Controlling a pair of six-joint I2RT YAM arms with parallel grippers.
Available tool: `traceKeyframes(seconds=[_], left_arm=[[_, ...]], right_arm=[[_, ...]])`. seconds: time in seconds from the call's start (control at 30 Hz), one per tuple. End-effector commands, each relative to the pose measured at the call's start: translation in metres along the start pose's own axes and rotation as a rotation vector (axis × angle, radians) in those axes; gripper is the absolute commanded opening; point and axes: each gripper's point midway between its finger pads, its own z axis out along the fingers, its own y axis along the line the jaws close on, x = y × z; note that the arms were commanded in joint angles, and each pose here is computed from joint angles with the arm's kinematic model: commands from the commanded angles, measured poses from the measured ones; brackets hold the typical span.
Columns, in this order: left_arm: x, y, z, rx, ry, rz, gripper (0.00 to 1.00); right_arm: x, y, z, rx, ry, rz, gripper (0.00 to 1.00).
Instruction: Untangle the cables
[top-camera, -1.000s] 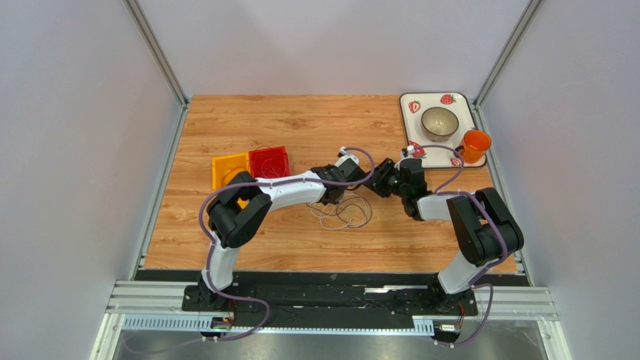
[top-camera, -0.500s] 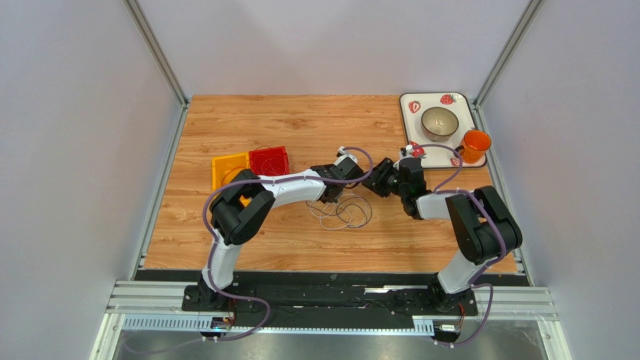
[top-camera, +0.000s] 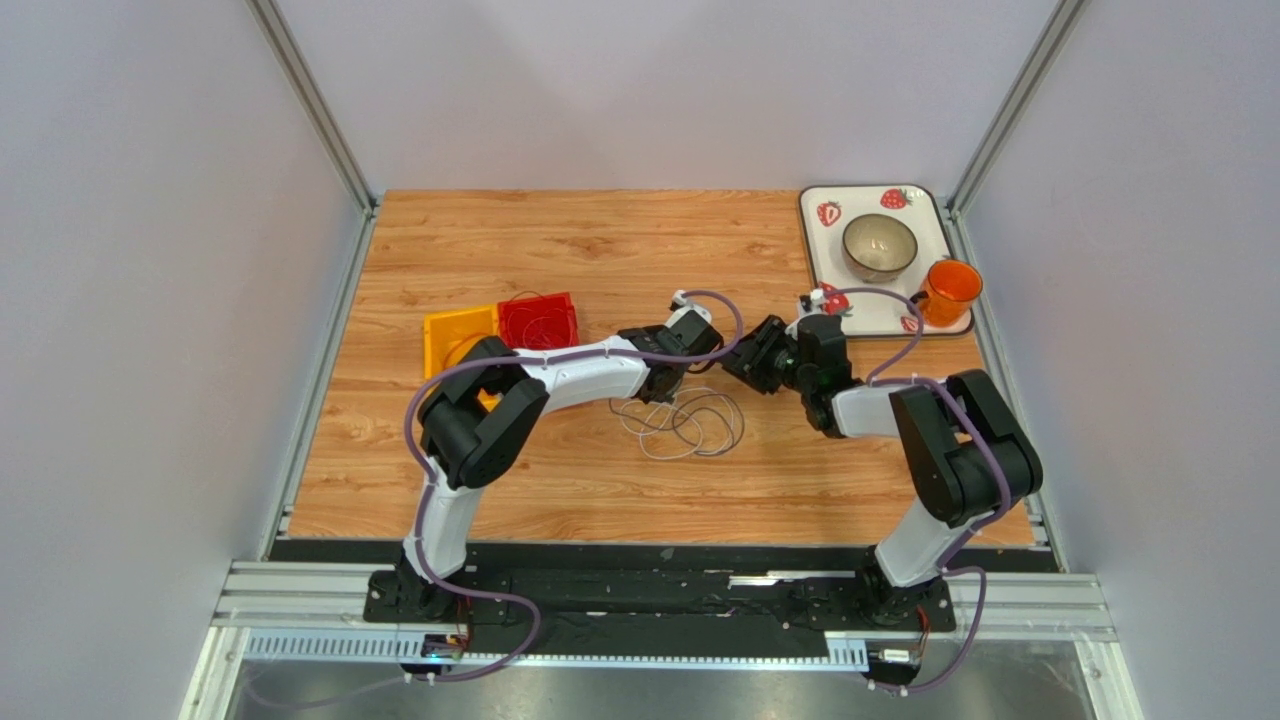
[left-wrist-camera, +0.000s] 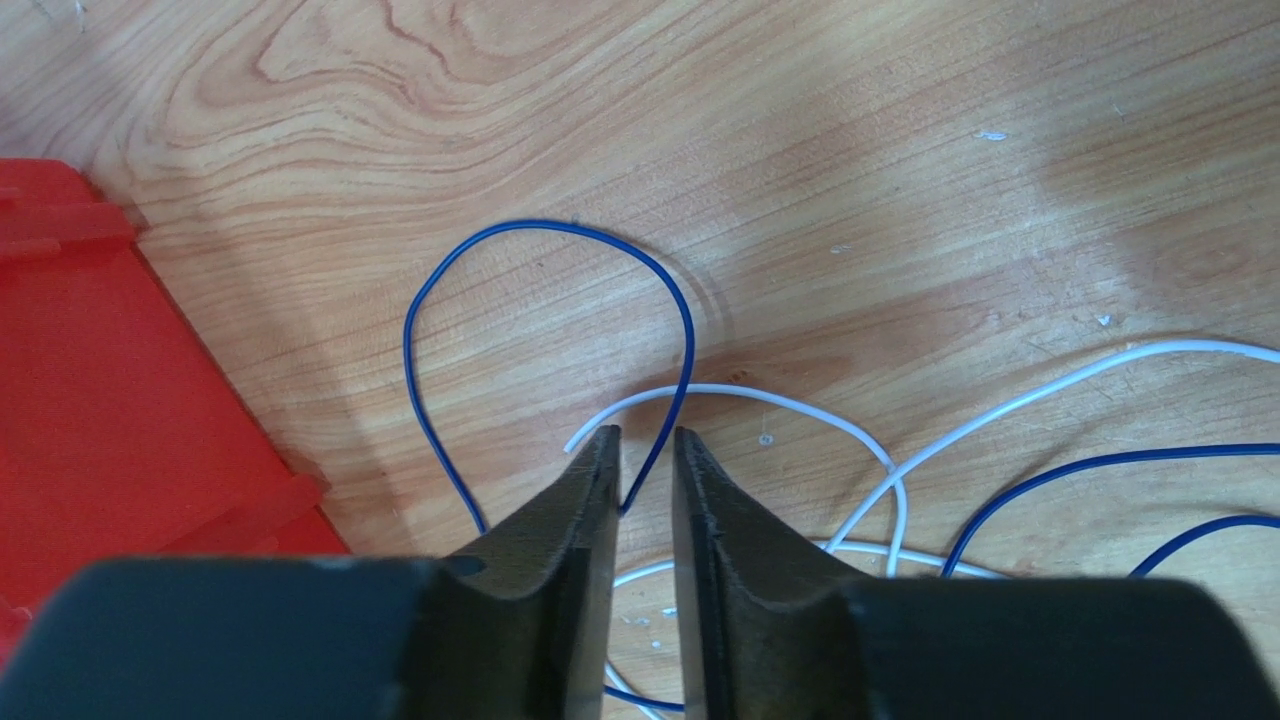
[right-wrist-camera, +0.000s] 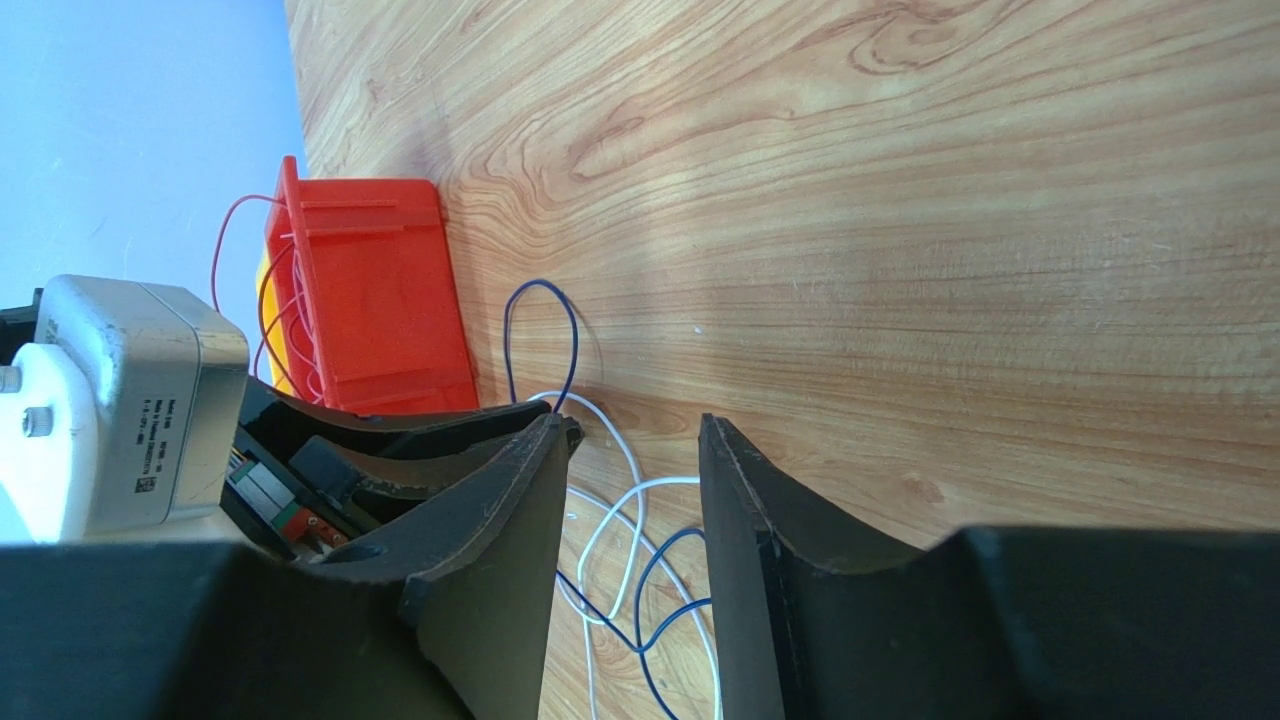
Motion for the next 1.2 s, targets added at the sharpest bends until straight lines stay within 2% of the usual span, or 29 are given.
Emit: traceKeyframes(seconds=[0.0, 0.07, 0.1, 0.13, 0.27, 0.37, 0.57, 0.6, 0.67, 0.8, 0.9, 1.07, 1.17], left_arm=[[-0.017, -0.002, -0.006, 0.013, -0.042, -0.026, 0.24], [-0.018, -0.001, -0.005, 0.009, -0.042, -0.027, 0.11], [-0.019, 0.000, -0.005, 0.003, -0.044, -0.025, 0.02], [-0.022, 0.000, -0.006, 0.001, -0.048, -0.028, 0.00], [-0.041, 0.016, -0.028, -0.045, -0.071, -0.025, 0.00], [-0.073, 0.041, -0.068, -0.078, -0.142, -0.044, 0.00], [-0.137, 0.093, -0.175, -0.075, -0.312, -0.110, 0.00], [-0.149, 0.104, -0.203, -0.059, -0.362, -0.138, 0.00], [-0.159, 0.115, -0.231, -0.039, -0.412, -0.168, 0.00], [-0.183, 0.133, -0.315, 0.115, -0.584, -0.229, 0.00], [-0.188, 0.146, -0.360, 0.147, -0.683, -0.216, 0.00], [-0.179, 0.177, -0.396, 0.102, -0.770, -0.251, 0.00], [-0.170, 0.173, -0.384, 0.101, -0.756, -0.248, 0.00]], right_arm=[[-0.015, 0.019, 0.003, -0.061, -0.037, -0.016, 0.41], [-0.014, 0.019, 0.003, -0.060, -0.035, -0.018, 0.41], [-0.015, 0.019, 0.003, -0.061, -0.037, -0.016, 0.41], [-0.014, 0.019, 0.004, -0.062, -0.032, -0.017, 0.41], [-0.014, 0.021, 0.003, -0.070, -0.030, -0.024, 0.41], [-0.012, 0.024, 0.004, -0.094, -0.020, -0.030, 0.41], [-0.009, 0.028, 0.004, -0.116, -0.006, -0.035, 0.42], [-0.008, 0.029, 0.004, -0.119, -0.001, -0.037, 0.41], [-0.007, 0.032, 0.005, -0.129, 0.003, -0.050, 0.42], [-0.001, 0.042, 0.005, -0.153, 0.020, -0.081, 0.42], [0.006, 0.048, 0.008, -0.168, 0.046, -0.107, 0.42], [0.019, 0.075, 0.002, -0.297, 0.083, -0.155, 0.45], [0.020, 0.089, -0.010, -0.373, 0.083, -0.179, 0.50]])
